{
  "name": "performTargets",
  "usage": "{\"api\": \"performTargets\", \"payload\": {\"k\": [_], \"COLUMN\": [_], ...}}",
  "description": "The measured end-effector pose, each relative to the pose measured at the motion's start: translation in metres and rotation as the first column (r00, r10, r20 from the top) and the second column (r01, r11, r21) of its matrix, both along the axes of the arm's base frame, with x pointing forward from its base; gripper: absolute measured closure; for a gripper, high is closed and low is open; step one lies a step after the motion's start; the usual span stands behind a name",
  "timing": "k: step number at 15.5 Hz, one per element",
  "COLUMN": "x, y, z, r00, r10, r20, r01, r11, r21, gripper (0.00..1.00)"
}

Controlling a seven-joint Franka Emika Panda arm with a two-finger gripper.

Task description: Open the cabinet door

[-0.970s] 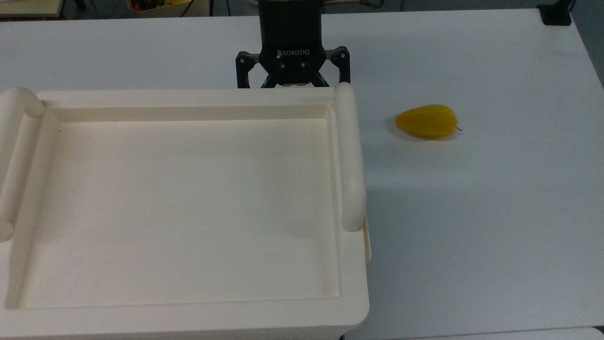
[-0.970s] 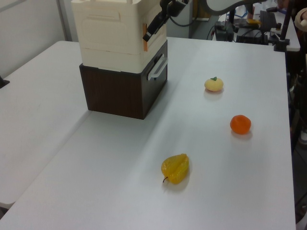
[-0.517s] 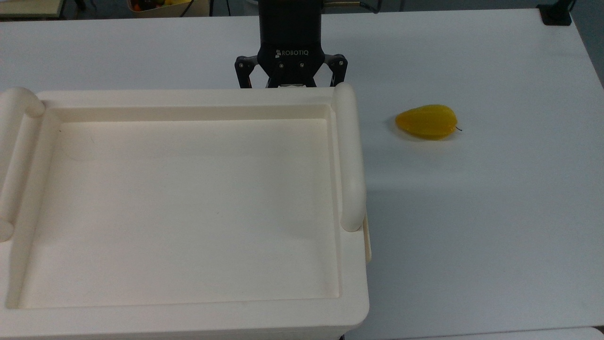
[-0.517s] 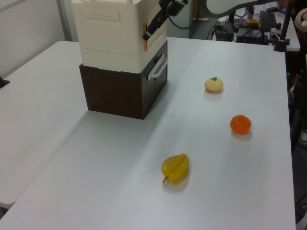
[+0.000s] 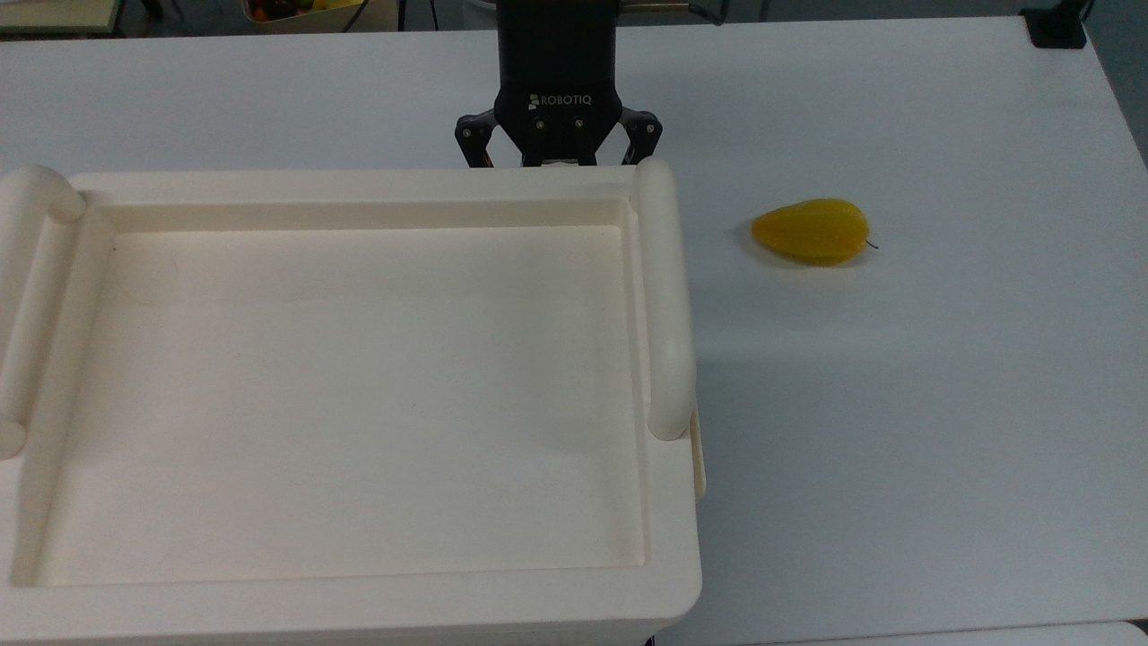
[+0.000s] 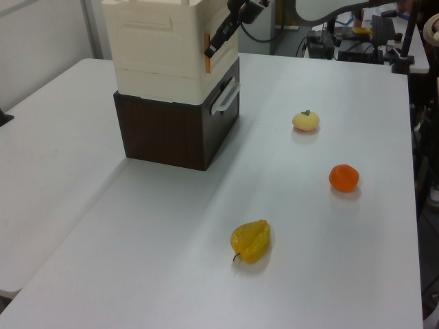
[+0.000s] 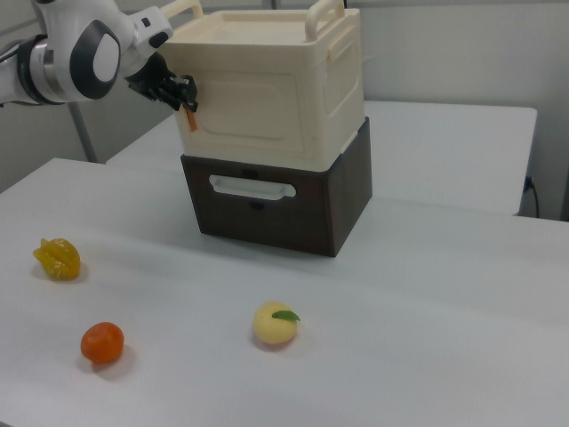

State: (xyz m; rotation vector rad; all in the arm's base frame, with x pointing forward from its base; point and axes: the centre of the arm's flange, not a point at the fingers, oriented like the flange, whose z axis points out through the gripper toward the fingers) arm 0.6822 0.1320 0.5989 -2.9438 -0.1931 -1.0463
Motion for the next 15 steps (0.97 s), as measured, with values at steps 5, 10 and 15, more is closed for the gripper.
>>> {"api": "performTargets", "payload": {"k": [5, 10, 15], "x": [-0.0016, -0.0019, -0.0018], "y": [0.0048, 0.0043, 0.0032], "z": [-0.0029, -0.0039, -0.0038], "r00": [1.0, 1.0, 1.0], "r10": [0.005, 0.004, 0.002], "r20": [-0.021, -0.029, -0.03], "r01": [-0.006, -0.004, -0.003], "r11": [1.0, 1.0, 1.0], "r21": [-0.004, -0.008, -0.008], "gripper": [0.75, 0.81, 0.85]}}
